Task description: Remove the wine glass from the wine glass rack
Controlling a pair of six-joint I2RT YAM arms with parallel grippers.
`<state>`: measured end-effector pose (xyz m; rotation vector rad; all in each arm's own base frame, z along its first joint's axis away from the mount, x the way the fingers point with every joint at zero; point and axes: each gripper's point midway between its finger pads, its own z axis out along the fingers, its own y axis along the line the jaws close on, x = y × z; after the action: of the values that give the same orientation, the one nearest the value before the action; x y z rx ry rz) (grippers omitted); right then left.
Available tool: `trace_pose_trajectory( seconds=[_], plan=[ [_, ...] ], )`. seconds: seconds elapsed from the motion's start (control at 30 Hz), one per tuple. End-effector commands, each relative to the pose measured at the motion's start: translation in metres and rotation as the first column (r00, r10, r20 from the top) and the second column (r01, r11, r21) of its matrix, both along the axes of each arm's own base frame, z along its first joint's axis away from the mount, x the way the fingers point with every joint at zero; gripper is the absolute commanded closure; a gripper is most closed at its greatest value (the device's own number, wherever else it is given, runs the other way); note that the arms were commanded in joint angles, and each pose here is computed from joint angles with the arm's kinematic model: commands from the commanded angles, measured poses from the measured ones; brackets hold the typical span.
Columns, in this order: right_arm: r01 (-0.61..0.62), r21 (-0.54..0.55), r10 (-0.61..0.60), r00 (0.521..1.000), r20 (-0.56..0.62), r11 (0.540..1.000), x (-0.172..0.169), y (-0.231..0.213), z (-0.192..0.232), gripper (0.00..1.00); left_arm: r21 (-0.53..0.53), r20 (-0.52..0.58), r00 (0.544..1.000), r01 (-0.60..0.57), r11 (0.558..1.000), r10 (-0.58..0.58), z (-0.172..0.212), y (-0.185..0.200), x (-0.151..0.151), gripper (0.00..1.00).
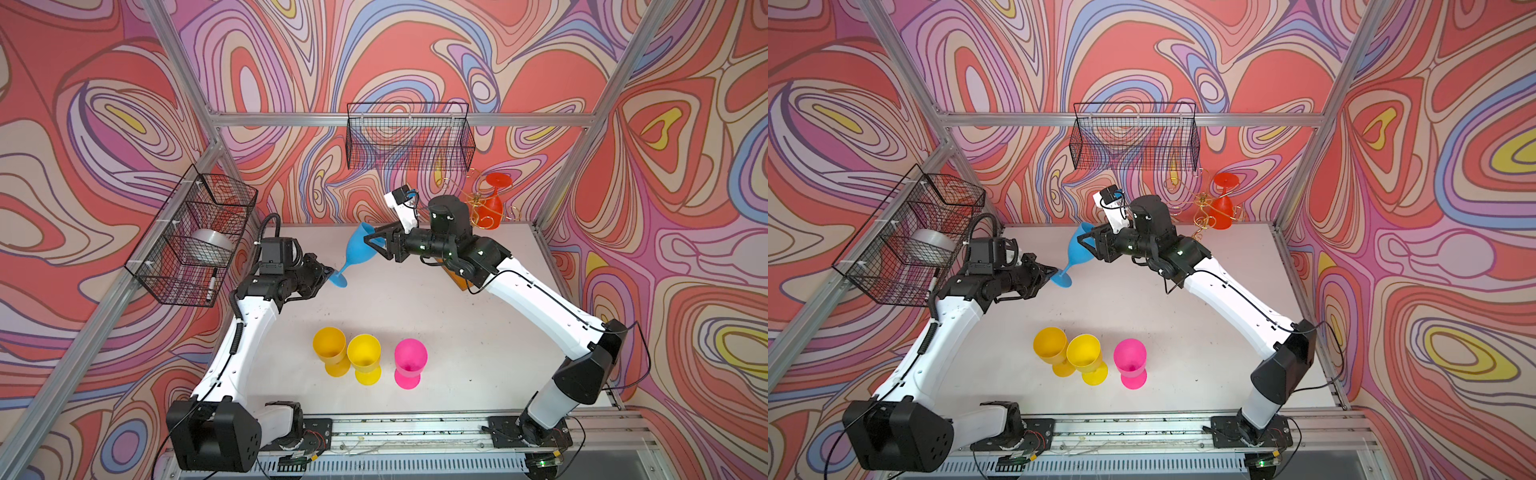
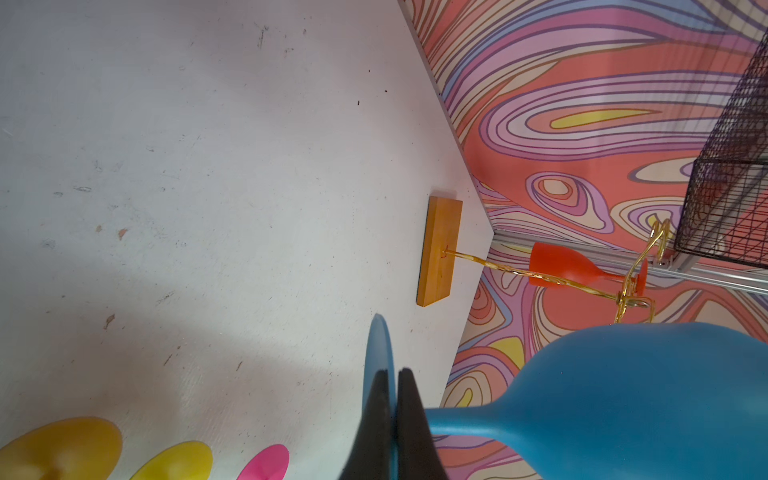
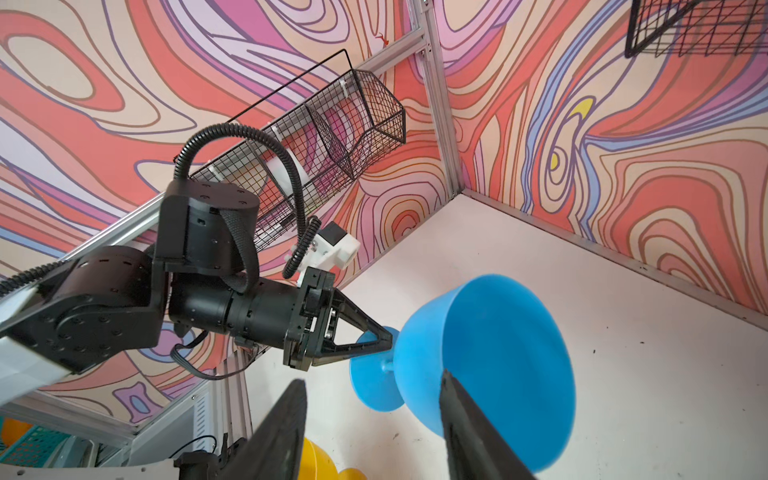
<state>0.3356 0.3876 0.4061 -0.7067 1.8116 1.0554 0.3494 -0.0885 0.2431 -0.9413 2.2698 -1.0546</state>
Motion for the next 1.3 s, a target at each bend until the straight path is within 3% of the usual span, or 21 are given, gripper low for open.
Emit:
trace_pose_trajectory(
  seconds=[0.0, 0.47, 0.83, 1.07, 1.17, 1.27],
  plan=[
    [0.001, -0.009, -0.001, 0.998, -0.070, 1.000, 0.001, 0.003, -0.009, 0.48, -0.021, 0.099, 0.994, 0.041, 0.999, -0.039, 0.012, -0.005, 0.009, 1.00],
    [0.079, 0.006, -0.078, 0.994, -0.082, 0.997, 0.018, 0.004, 0.002, 0.56, -0.056, 0.205, 0.975, 0.094, 0.994, -0.081, 0.022, -0.012, 0.015, 1.00],
    [0.045, -0.008, -0.046, 0.993, -0.110, 0.999, 0.022, 0.017, -0.009, 0.69, -0.076, 0.254, 0.962, 0.125, 0.989, -0.102, 0.028, -0.017, 0.018, 1.00],
    [0.031, -0.044, -0.036, 0.993, -0.113, 0.999, 0.020, 0.023, -0.016, 0.71, -0.086, 0.260, 0.961, 0.124, 0.989, -0.098, 0.027, -0.017, 0.021, 1.00],
    [0.031, -0.047, -0.036, 0.993, -0.109, 0.998, 0.019, 0.024, -0.017, 0.76, -0.088, 0.263, 0.960, 0.126, 0.988, -0.099, 0.027, -0.017, 0.022, 1.00],
    [0.028, -0.044, -0.033, 0.994, -0.101, 0.999, 0.019, 0.025, -0.015, 0.89, -0.086, 0.267, 0.958, 0.131, 0.988, -0.104, 0.027, -0.017, 0.022, 1.00]
  ],
)
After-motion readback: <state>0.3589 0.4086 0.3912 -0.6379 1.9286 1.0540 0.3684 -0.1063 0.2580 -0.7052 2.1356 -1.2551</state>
